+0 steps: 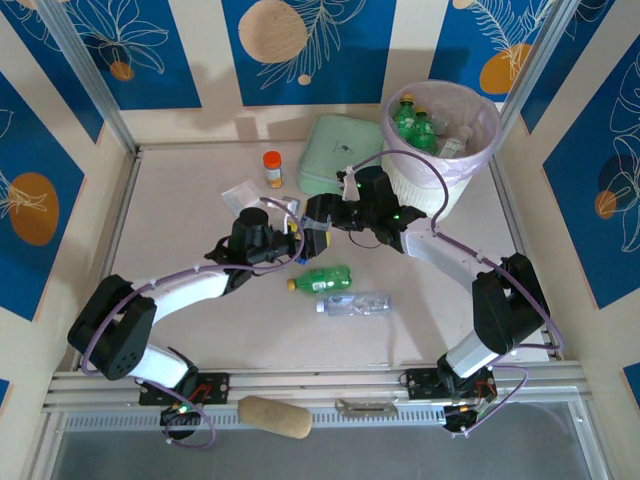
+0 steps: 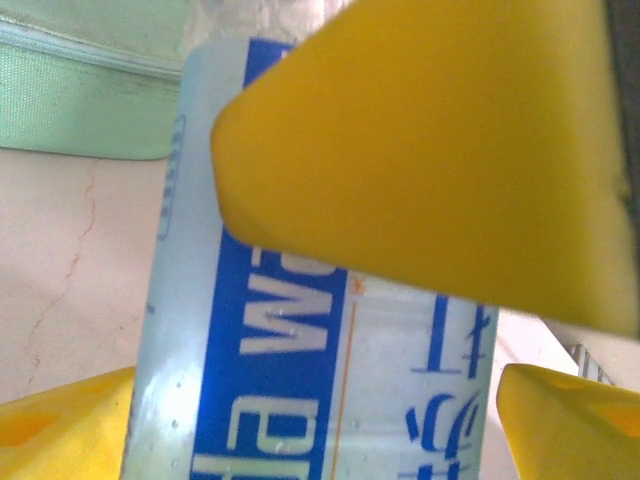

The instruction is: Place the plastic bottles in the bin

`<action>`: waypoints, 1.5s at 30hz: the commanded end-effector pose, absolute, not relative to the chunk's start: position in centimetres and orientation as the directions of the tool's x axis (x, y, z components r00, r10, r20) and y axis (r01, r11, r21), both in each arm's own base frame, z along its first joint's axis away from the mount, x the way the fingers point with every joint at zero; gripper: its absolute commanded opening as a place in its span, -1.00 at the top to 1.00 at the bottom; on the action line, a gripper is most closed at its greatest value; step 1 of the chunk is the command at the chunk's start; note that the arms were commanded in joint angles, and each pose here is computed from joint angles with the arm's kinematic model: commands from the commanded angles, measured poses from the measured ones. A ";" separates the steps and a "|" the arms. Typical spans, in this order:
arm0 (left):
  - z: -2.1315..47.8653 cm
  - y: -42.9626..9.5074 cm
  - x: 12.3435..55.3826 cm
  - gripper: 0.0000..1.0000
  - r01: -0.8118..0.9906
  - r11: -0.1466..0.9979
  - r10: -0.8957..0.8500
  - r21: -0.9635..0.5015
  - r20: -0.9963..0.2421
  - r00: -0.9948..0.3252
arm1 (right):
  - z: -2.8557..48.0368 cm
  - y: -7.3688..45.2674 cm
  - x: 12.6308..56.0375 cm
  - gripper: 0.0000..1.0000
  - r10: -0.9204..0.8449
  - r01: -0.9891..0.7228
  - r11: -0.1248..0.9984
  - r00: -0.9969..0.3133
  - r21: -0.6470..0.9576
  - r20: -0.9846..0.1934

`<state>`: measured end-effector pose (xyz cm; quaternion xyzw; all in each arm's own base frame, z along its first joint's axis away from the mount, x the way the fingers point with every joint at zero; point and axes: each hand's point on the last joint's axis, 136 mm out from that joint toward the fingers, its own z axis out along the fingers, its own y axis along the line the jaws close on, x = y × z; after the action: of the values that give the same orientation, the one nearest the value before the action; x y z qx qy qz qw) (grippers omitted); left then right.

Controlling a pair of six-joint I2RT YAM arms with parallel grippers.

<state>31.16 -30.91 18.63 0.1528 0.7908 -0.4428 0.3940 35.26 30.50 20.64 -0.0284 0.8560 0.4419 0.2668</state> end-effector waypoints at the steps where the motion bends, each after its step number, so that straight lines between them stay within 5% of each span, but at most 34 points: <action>1: 19.2 -30.9 30.3 -0.77 0.606 0.544 -0.116 -0.580 -0.768 -0.630 | 21.3 30.5 35.4 -0.16 0.189 -0.304 0.604 -0.844 0.737 -0.502; 20: 16.2 -20.0 32.6 -0.99 0.247 0.826 -0.274 -0.507 -0.743 -0.610 | 25.2 25.3 37.2 -0.01 0.239 -0.319 0.682 -0.753 0.658 -0.613; 25: 13.2 -17.0 33.5 -0.99 0.068 0.809 -0.399 -0.584 -0.630 -0.666 | 30.8 22.1 38.2 -0.01 0.250 -0.372 0.717 -0.652 0.589 -0.716; 33: 11.7 -17.3 33.8 -0.99 0.040 0.765 -0.442 -0.643 -0.569 -0.693 | 41.5 15.6 39.1 0.01 0.263 -0.414 0.796 -0.420 0.441 -0.869; 45: 11.1 -18.5 34.0 -0.99 0.067 0.734 -0.432 -0.676 -0.541 -0.722 | 48.8 4.5 41.4 0.01 0.275 -0.187 0.936 -0.138 0.298 -0.951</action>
<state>33.78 -17.88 10.74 -0.1106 0.8668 -0.3262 0.3606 40.84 7.02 47.98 0.0105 0.7379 0.2184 0.6385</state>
